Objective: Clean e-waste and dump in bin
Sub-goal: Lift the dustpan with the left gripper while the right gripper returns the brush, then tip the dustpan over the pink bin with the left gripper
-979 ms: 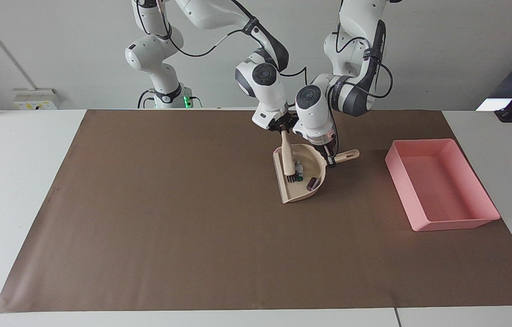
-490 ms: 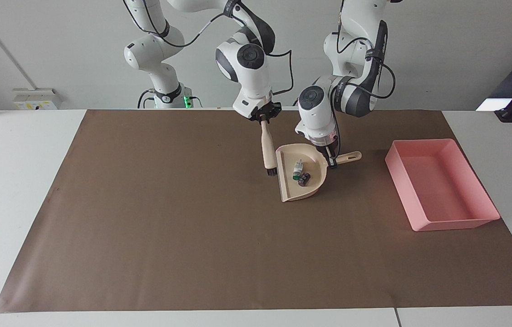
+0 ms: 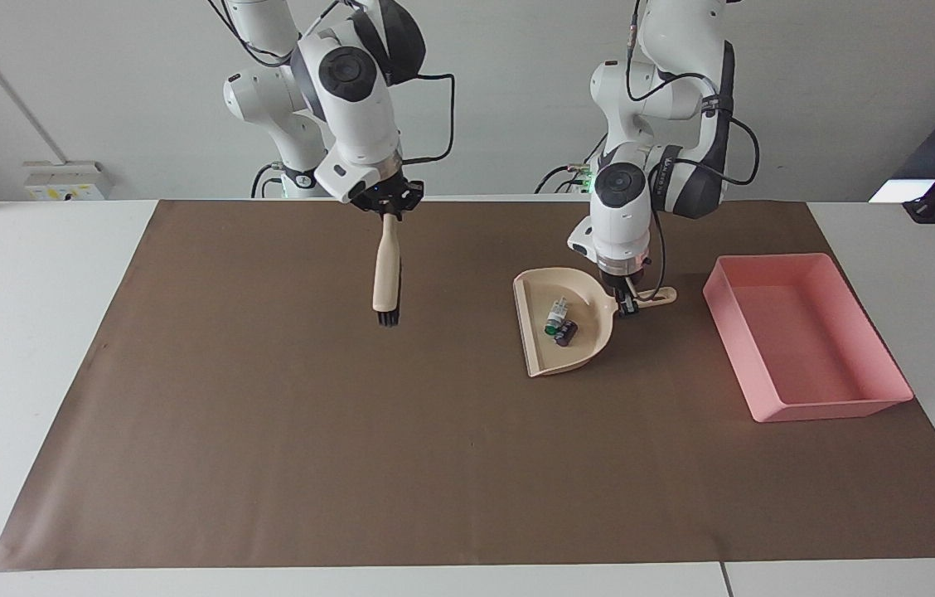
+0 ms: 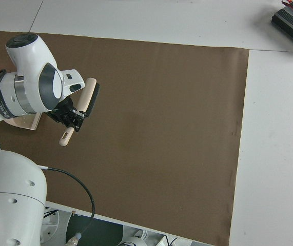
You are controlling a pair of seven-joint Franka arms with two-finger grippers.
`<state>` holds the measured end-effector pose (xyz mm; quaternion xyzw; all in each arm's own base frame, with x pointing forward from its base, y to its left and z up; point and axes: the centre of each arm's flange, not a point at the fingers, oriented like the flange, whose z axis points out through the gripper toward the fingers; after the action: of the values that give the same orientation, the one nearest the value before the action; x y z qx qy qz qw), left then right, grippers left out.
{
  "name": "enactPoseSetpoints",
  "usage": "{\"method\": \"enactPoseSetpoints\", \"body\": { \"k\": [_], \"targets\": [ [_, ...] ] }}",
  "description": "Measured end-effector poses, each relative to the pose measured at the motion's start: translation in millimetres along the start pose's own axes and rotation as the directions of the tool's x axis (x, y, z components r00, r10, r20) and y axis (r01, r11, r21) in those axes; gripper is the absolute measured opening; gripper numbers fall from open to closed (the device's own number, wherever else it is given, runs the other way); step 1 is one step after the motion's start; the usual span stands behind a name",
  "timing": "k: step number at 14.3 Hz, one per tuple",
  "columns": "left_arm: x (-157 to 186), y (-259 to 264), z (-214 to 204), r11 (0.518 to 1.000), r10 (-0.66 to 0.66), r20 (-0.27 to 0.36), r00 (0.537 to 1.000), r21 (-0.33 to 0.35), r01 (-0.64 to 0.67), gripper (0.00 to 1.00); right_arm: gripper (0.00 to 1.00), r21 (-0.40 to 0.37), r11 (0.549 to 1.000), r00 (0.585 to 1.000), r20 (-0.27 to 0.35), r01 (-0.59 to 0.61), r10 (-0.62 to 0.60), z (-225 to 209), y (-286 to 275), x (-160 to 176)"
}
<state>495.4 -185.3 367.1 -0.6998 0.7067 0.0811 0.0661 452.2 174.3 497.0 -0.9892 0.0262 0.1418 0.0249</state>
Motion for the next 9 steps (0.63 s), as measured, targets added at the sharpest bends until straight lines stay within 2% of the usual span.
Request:
{"method": "enactPoseSetpoints", "body": {
  "k": [4,6,9],
  "targets": [
    [-71.8,-12.6,-30.2,1.000,-0.021,-0.119,0.993,0.019,0.023,0.33,0.26,-0.056,0.998,1.000,0.006,0.013,-0.012,4.6,112.7,29.9],
    [-110.1,-16.5,-40.3,0.999,-0.025,-0.159,0.987,0.024,0.029,0.33,0.26,-0.074,0.997,0.999,-0.023,0.022,-0.024,18.3,163.5,42.9],
    [-170.4,-25.8,-54.9,1.000,-0.012,-0.184,0.983,0.022,0.017,0.33,0.26,-0.069,0.997,0.997,-0.075,0.015,-0.020,51.5,226.3,57.5]
  ]
}}
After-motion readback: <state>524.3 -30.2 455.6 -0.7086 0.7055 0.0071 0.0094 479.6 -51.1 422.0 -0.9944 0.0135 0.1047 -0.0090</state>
